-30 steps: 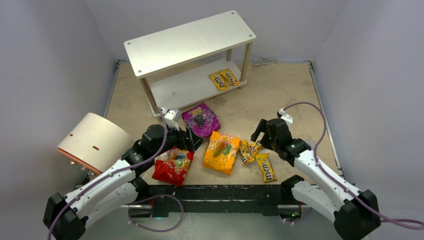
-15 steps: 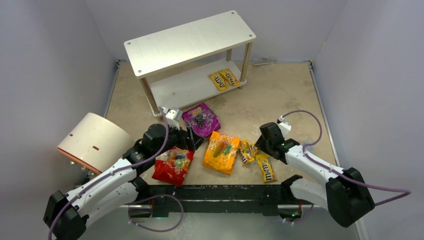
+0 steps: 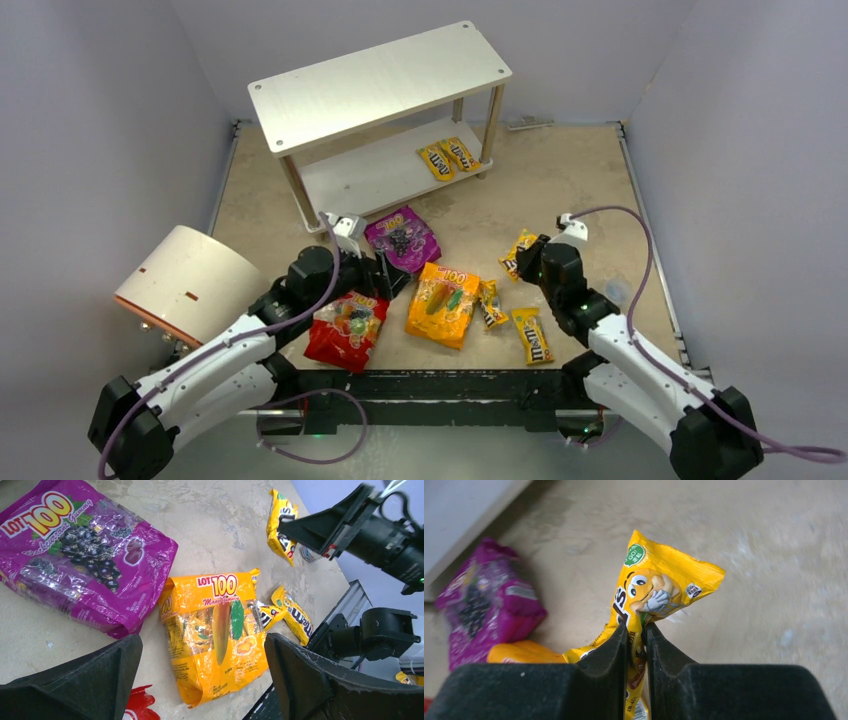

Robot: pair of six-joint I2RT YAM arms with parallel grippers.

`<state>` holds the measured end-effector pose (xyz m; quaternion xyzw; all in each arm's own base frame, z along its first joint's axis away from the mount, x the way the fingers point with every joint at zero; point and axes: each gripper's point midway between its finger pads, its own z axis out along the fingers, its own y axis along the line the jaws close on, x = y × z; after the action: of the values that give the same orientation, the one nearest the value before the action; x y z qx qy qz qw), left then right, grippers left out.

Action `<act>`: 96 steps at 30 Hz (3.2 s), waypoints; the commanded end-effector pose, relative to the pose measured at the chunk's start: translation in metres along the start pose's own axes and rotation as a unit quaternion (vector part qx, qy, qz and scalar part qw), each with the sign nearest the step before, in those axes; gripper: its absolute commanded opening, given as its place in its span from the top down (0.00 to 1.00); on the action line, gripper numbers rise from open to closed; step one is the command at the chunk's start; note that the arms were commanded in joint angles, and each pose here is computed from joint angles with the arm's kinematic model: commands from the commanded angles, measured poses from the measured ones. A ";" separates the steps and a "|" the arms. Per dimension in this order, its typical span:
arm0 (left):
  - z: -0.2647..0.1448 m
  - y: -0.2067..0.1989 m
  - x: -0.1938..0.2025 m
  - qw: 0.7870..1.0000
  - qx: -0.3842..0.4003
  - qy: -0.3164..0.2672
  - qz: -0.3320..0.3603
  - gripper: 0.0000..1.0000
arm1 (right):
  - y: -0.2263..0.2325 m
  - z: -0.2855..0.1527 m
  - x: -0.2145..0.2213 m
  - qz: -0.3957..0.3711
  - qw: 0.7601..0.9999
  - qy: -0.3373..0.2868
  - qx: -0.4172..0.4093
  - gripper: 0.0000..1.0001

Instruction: Place and organize the candy bags onto the shelf

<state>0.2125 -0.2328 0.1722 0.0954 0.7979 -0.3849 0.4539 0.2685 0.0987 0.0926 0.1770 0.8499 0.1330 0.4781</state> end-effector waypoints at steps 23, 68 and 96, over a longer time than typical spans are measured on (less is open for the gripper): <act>0.040 -0.089 -0.052 0.979 0.190 -0.015 -0.078 0.10 | 0.219 -0.114 0.003 -0.311 0.737 -0.052 -0.598 0.85; 0.025 -0.088 -0.059 0.978 0.187 -0.045 -0.086 0.91 | 0.205 -0.120 0.011 -0.385 0.708 -0.049 -0.591 0.26; 0.066 -0.023 -0.082 0.959 -0.057 0.039 -0.274 1.00 | 0.217 -0.081 -0.010 -0.526 0.656 -0.320 -0.436 0.12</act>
<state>0.2873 -0.2692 0.2127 -0.1328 0.8515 -0.4023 0.3089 0.2286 0.2832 0.1998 -0.5084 0.4621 0.1886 0.7017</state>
